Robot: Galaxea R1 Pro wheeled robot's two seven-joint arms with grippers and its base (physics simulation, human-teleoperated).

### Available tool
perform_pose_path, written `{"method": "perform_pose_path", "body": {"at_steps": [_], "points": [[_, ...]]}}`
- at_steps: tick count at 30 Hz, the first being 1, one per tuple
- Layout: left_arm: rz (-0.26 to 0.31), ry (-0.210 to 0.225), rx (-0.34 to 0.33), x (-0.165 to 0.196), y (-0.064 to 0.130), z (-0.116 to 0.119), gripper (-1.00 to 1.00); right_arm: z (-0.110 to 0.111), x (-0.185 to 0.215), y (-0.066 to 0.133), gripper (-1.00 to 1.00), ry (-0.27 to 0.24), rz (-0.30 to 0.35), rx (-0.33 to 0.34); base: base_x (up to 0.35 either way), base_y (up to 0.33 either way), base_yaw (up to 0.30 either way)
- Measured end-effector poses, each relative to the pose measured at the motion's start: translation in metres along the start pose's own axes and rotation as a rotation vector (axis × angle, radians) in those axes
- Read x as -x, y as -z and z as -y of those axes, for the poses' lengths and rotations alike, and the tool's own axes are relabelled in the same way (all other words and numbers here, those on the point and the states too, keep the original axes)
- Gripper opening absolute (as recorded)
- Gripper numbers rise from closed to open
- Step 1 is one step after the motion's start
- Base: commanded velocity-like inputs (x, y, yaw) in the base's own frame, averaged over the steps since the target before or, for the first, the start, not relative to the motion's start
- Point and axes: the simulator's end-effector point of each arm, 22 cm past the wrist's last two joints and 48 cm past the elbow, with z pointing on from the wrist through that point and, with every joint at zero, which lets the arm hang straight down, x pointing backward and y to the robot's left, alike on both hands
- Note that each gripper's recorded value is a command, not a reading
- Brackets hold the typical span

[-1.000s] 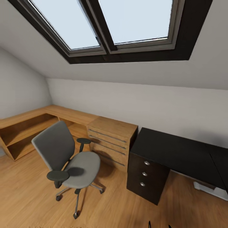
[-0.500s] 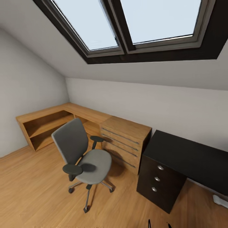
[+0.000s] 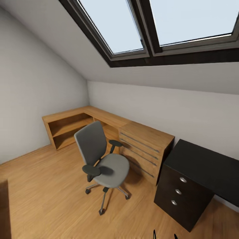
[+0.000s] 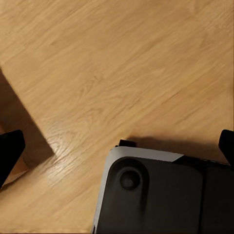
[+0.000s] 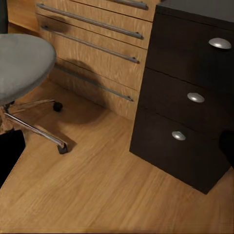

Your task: In the bedroom, organize the workspace by keeping the computer under the desk, ensuring the monitor is on the desk, placing the keyboard on the desk next to the monitor, placing the mouse on the desk next to the keyboard, moving the folder from the swivel chair onto the desk next to the mouse, stacking the notebook on top of the folder with the pen on top of the notebook, and positioning the swivel chair next to the desk.

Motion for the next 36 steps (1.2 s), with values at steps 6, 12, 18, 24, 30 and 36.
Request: {"method": "perform_pose_path", "body": {"at_steps": [6, 12, 18, 24, 30, 36], "points": [[-0.003, 0.0, 0.002, -0.001, 0.0, 0.0, 1.0, -0.001, -0.001, 0.0, 1.0, 0.001, -0.002, 0.003, -0.304, 0.0, 0.295], [-0.006, 0.0, 0.004, -0.003, 0.001, -0.001, 1.0, -0.001, -0.002, 0.001, 1.0, 0.003, -0.005, 0.006, -0.165, 0.0, 0.282], [-0.01, -0.001, 0.007, -0.004, 0.001, -0.003, 1.0, -0.011, -0.005, 0.002, 1.0, 0.009, -0.016, 0.036, -0.026, 0.0, 0.266], [-0.015, -0.001, 0.01, -0.006, 0.001, -0.003, 1.0, -0.021, -0.01, 0.004, 1.0, 0.016, -0.035, 0.059, -0.004, 0.0, 0.256], [-0.019, -0.001, 0.013, -0.008, 0.001, -0.004, 1.0, -0.023, -0.013, 0.005, 1.0, 0.019, -0.045, 0.065, -0.001, 0.0, 0.245], [-0.023, -0.001, 0.014, -0.009, 0.002, -0.004, 1.0, -0.025, -0.017, 0.006, 1.0, 0.022, -0.058, 0.07, 0.0, 0.0, 0.24]]}}
